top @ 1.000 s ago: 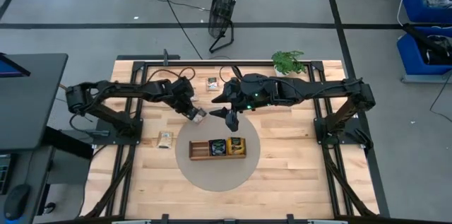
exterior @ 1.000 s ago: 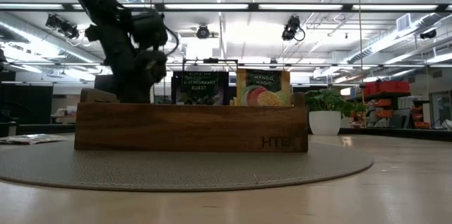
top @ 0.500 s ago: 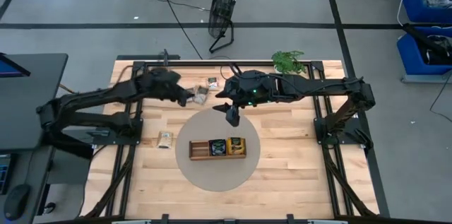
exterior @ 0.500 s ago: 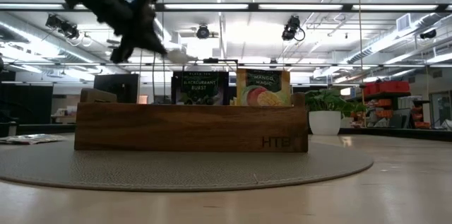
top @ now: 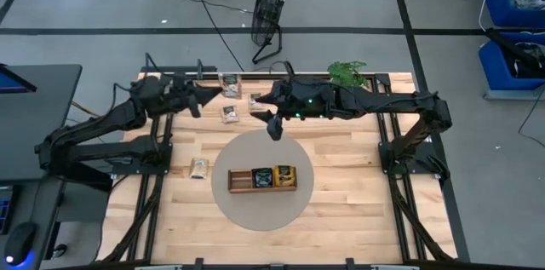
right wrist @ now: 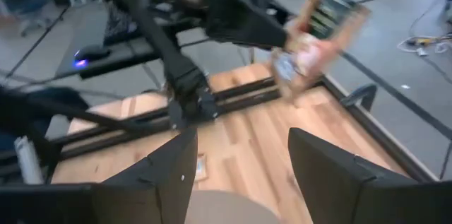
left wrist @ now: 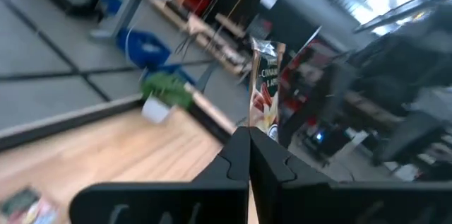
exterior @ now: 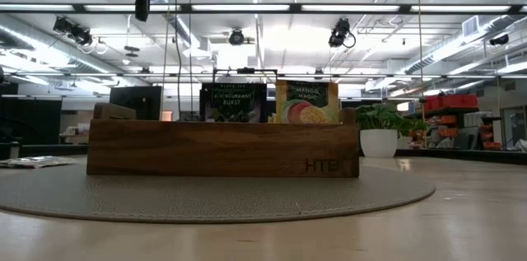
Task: Pick & Place Tea
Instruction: Put the brown tea bag into the left section of the wooden organizer
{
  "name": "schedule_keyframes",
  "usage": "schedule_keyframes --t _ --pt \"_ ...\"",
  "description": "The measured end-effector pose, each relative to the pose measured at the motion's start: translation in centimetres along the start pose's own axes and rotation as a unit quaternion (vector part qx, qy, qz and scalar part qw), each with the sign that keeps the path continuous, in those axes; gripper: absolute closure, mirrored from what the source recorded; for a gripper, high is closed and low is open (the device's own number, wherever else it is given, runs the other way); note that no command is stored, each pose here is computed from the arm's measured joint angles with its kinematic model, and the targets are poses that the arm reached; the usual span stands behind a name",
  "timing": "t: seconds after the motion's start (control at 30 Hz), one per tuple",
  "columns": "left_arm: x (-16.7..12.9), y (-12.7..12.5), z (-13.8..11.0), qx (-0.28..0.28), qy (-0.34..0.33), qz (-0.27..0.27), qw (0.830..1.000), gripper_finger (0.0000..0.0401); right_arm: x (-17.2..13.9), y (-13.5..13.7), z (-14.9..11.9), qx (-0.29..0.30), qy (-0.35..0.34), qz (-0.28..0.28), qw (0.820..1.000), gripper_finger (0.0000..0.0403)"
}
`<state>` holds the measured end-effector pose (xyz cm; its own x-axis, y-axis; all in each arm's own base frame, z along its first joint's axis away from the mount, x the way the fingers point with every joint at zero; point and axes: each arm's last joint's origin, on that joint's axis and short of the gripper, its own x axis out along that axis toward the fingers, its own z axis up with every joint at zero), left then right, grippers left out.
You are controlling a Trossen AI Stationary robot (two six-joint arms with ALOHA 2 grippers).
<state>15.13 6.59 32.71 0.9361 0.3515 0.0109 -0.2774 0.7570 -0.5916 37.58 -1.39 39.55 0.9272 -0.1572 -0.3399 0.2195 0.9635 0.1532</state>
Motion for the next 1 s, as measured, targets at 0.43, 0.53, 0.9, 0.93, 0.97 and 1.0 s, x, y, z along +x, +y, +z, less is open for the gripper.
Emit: schedule_keyframes --t 0.43,0.53,0.9,0.93,0.97,1.0 --pt "-0.6 -0.8 1.1 0.01 -0.052 -0.038 0.998 0.04 0.7 -3.3 2.2 0.072 -0.087 0.016 0.993 0.0175" --pt "-0.4 -1.0 1.0 0.011 -0.052 -0.044 0.998 0.0401 0.9 -3.9 2.2 0.084 -0.087 0.02 0.992 0.0175" --pt "1.4 -1.2 0.1 0.009 -0.038 -0.053 0.998 0.0401 3.2 -4.7 1.7 0.12 -0.095 0.055 0.987 0.0176" --pt "1.4 -1.2 0.1 0.009 -0.037 -0.052 0.998 0.0401 3.2 -4.6 1.8 0.12 -0.095 0.057 0.987 0.0179" --pt "1.4 -1.2 0.1 0.009 -0.038 -0.052 0.998 0.0401 3.2 -4.6 1.8 0.12 -0.097 0.057 0.986 0.0184" --pt "1.4 -1.3 0.1 0.009 -0.039 -0.053 0.998 0.0401 3.2 -4.6 1.8 0.12 -0.096 0.059 0.986 0.0193"
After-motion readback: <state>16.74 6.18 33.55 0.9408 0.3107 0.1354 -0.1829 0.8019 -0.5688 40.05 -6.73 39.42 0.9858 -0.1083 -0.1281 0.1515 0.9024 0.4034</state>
